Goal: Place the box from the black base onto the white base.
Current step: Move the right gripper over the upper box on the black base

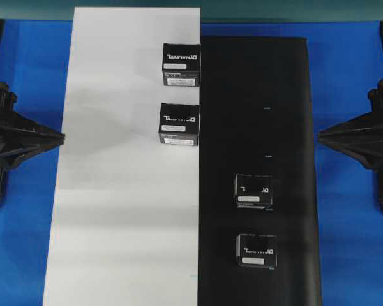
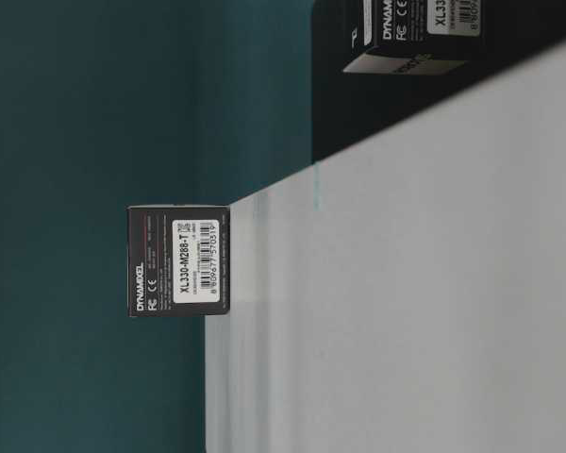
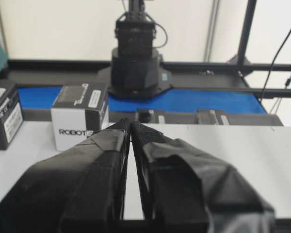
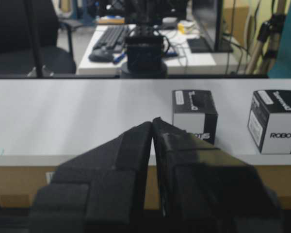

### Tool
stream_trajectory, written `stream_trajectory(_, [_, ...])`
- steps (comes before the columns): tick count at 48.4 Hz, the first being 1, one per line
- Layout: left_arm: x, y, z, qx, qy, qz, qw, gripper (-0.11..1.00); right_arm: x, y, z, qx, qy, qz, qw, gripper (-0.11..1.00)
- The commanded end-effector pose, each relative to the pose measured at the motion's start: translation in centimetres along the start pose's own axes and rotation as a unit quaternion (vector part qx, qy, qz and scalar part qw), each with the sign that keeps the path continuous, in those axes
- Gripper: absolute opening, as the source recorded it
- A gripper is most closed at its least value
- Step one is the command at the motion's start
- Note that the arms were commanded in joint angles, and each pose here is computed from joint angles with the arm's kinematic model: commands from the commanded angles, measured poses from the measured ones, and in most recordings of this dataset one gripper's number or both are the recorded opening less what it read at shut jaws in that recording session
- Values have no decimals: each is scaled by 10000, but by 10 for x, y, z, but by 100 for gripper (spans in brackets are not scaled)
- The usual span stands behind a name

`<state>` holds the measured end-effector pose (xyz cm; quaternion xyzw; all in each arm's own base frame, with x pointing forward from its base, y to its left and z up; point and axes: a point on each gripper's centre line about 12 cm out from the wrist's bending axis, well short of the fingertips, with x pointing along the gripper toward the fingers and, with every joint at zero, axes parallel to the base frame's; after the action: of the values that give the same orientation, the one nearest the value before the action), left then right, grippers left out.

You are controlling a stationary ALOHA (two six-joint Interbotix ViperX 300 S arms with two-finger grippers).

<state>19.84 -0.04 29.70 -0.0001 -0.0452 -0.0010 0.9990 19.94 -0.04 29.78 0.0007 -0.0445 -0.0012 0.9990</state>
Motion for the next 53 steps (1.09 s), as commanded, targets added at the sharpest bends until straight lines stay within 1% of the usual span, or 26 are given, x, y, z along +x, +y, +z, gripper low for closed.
stream_trajectory(1, [2, 3, 11, 43, -38, 57, 10000, 14, 3, 0, 7, 91, -77, -10, 9999, 14])
stream_trajectory(2, [2, 3, 12, 43, -23, 58, 10000, 14, 4, -1, 8, 172, -23, -31, 9998, 14])
stream_trajectory(4, [3, 3, 14, 51, 62, 60, 10000, 9, 6, -1, 9, 316, 153, -48, 9994, 18])
stream_trajectory(7, [3, 3, 16, 73, 200, 61, 9998, 2, 10, 0, 10, 433, 528, -51, 9977, 12])
stream_trajectory(12, [2, 4, 20, 105, 400, 105, 9991, -3, 14, 1, 13, 451, 1254, -20, 9911, 6])
stream_trajectory(21, [-6, 6, 29, 106, 492, 158, 9986, -3, 14, 3, 15, 455, 2078, 7, 9771, 6])
stream_trajectory(25, [-9, 6, 31, 107, 492, 167, 9986, -3, 12, 3, 5, 444, 2496, 18, 9673, 6])
stream_trajectory(28, [-10, 6, 33, 99, 454, 160, 9988, -3, 12, 3, -1, 428, 2704, 22, 9618, 6])
stream_trajectory(32, [-12, 7, 34, 123, 462, 175, 9987, -3, 16, 5, -9, 352, 2852, 80, 9578, 6])
stream_trajectory(35, [-12, 7, 34, 116, 485, 191, 9986, -3, 19, 8, -15, 340, 3015, 128, 9528, 6])
stream_trajectory(42, [-13, 8, 36, 71, 461, 209, 9987, -3, 26, 14, -36, 290, 3584, 247, 9328, 6])
stream_trajectory(44, [-13, 8, 36, 71, 454, 209, 9987, -3, 27, 17, -43, 270, 3763, 295, 9256, 7])
stream_trajectory(45, [-13, 8, 36, 71, 446, 209, 9988, -3, 28, 19, -47, 250, 3884, 324, 9206, 7])
stream_trajectory(48, [-14, 8, 37, 79, 431, 209, 9988, -3, 29, 21, -57, 216, 4117, 365, 9103, 7])
stream_trajectory(53, [-13, 8, 37, 79, 431, 209, 9988, -3, 30, 24, -68, 186, 4375, 402, 8981, 7])
